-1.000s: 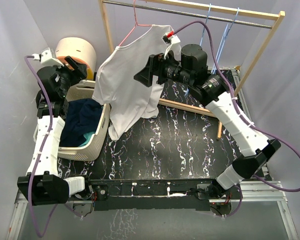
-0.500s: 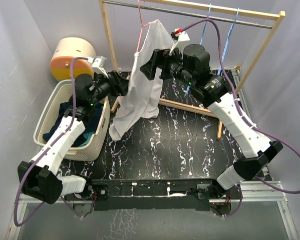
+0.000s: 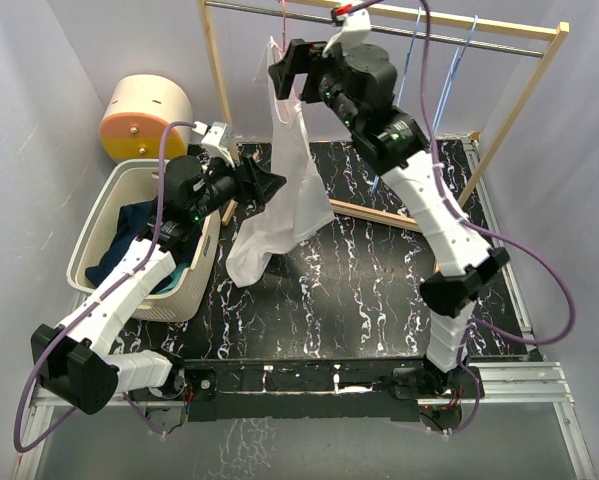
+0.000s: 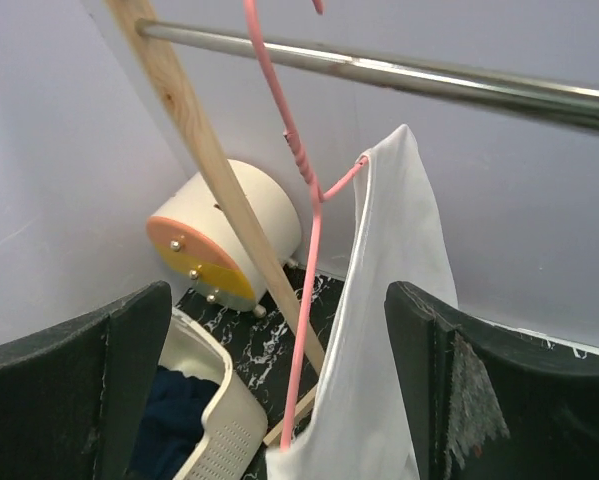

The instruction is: Remove the t-shirt from the hanger

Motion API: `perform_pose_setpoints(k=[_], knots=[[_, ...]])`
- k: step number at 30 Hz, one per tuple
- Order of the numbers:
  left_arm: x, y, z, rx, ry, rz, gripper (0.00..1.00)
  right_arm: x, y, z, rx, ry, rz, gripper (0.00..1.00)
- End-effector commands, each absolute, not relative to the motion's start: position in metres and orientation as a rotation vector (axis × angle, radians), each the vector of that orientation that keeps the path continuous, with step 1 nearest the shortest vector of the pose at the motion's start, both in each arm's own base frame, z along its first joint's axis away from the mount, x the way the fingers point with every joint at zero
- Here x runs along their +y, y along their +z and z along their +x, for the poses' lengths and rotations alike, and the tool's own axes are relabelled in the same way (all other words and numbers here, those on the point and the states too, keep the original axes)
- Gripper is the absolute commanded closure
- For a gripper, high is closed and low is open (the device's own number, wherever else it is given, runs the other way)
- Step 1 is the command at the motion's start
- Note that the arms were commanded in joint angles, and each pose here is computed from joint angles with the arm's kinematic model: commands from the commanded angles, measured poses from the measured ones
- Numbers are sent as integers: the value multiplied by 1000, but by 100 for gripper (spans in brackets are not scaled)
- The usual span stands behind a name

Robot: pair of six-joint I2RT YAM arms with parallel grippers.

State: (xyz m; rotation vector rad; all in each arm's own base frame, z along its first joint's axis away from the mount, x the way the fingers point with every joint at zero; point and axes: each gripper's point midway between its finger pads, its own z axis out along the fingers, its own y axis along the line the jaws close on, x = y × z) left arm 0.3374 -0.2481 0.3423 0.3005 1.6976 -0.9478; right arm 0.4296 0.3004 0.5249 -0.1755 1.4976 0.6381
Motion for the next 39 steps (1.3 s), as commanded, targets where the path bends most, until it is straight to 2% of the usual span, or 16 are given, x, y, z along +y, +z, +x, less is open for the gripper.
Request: perform_pose_setpoints(k=[1,5,11,16,18,21,23,25,27,28,29,31,35,37,39], knots=[[-232,353,325,1670,-842,310,41,316,511,462,1488,570,-190,12],[-209,351,315,1689,-726,300,41,315,495,479,1501,514,-153,24],[-182,354,291,1679,-636,290,41,296,502,475,1439,458,-107,57],[-174,343,275,1696,-644,272,41,282,520,467,1384,431,-80,57],[-172,334,271,1713,-650,267,41,279,526,464,1370,429,-82,54],[-172,318,266,1746,-660,257,41,278,533,461,1356,429,-84,44],[-171,313,264,1756,-668,250,41,281,536,461,1353,434,-100,44],[-171,309,262,1763,-675,246,41,285,539,462,1353,444,-120,55],[-170,307,260,1770,-676,244,41,288,536,466,1369,442,-124,76],[-170,306,259,1772,-677,243,41,290,533,468,1380,438,-128,79],[-169,305,258,1774,-676,242,41,291,529,470,1389,435,-131,80],[-169,303,256,1782,-678,244,41,294,524,472,1398,440,-136,71],[-167,298,252,1800,-673,243,41,296,517,474,1411,441,-134,65],[-166,297,251,1803,-671,242,42,296,518,474,1411,447,-132,50],[-165,297,249,1804,-669,239,42,298,519,473,1408,458,-138,45]])
